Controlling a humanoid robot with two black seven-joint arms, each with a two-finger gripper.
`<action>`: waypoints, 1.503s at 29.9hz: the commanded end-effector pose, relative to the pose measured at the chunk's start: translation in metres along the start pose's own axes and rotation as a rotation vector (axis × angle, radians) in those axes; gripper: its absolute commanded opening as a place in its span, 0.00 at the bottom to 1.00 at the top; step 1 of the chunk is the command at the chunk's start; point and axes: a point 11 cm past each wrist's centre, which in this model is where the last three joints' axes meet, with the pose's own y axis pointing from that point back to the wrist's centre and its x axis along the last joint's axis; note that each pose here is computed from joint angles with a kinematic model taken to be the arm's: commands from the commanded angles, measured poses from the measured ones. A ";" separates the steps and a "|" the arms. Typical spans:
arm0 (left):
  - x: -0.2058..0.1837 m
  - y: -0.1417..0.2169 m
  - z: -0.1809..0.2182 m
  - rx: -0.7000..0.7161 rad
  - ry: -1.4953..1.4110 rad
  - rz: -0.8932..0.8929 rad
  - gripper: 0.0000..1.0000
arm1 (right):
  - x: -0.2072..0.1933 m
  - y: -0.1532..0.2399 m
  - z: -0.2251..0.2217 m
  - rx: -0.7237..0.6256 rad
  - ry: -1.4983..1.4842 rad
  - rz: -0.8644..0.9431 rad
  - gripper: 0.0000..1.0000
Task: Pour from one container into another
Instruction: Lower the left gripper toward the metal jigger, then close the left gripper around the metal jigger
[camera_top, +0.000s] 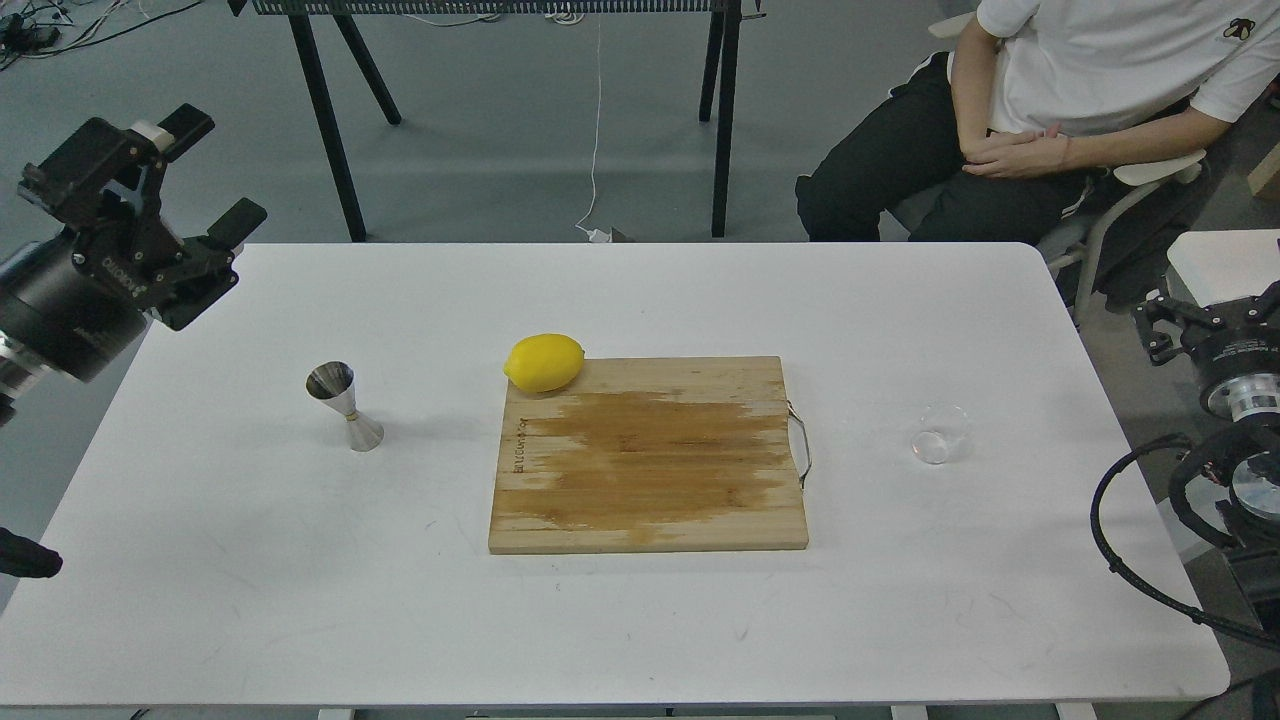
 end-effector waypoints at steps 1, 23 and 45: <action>-0.016 0.010 -0.019 0.063 -0.245 -0.076 0.99 | 0.000 -0.001 -0.003 0.003 0.005 -0.001 1.00; -0.059 0.070 -0.219 0.364 -1.151 -0.342 0.90 | 0.003 0.000 -0.003 0.007 0.004 0.010 1.00; -0.070 0.010 -0.258 0.456 -1.106 -0.268 0.70 | 0.007 0.003 -0.003 0.004 0.006 0.018 1.00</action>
